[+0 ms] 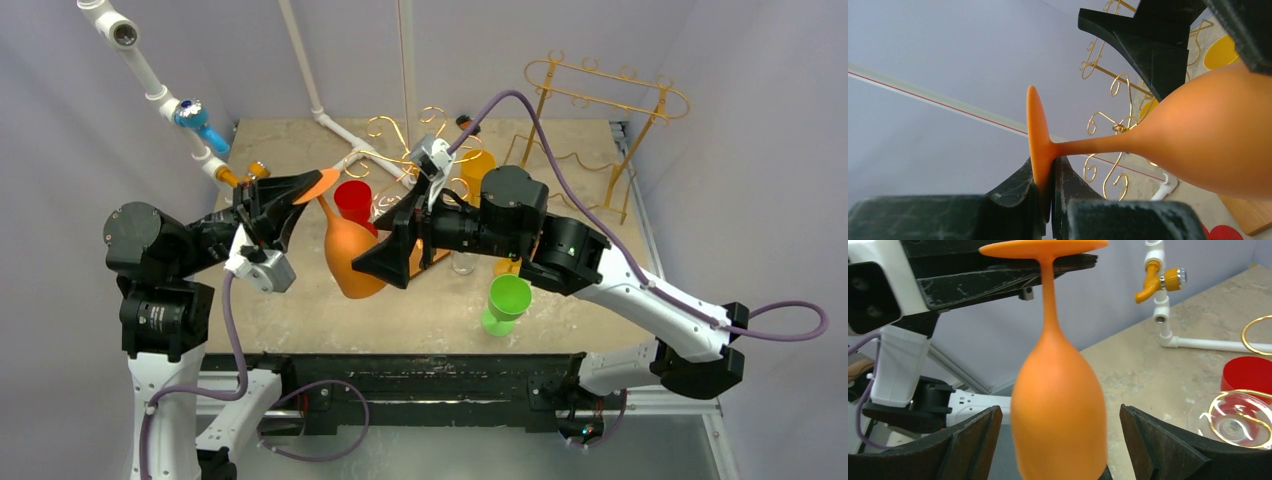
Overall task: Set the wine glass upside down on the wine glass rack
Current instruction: Turn the wine glass upside down at the wine rack.
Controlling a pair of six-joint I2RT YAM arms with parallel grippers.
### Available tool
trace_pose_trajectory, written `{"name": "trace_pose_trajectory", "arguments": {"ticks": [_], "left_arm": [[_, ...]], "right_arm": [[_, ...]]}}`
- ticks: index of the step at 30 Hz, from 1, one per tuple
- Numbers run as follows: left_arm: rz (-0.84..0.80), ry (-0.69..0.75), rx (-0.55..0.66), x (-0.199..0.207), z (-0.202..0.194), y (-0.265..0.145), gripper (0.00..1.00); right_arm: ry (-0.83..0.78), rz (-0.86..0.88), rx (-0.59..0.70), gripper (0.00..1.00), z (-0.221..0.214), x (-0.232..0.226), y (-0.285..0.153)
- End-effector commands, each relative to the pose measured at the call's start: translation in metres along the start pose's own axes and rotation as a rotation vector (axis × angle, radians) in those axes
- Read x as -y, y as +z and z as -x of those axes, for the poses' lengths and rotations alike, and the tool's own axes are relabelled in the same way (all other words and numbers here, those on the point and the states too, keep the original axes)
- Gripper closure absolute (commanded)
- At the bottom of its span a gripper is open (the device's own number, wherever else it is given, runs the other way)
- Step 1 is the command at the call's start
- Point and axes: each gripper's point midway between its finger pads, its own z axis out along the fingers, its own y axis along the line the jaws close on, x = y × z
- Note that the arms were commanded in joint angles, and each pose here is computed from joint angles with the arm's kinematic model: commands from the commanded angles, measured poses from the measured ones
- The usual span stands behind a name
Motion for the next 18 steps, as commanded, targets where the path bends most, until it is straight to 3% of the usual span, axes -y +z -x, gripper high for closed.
{"name": "trace_pose_trajectory", "arguments": {"ticks": [1,11,18], "left_arm": [[-0.015,0.132,0.049,-0.003,0.010,0.002,1.00],[0.006,0.159,0.062,-0.006,0.014,0.001,1.00],[0.031,0.174,0.089,-0.012,0.028,-0.002,1.00]], "right_arm": [[0.002,0.130,0.065,0.01,0.015,-0.029,-0.009],[0.017,0.102,-0.029,0.01,-0.029,-0.023,0.024],[0.018,0.036,0.040,0.03,-0.017,-0.013,0.023]]}}
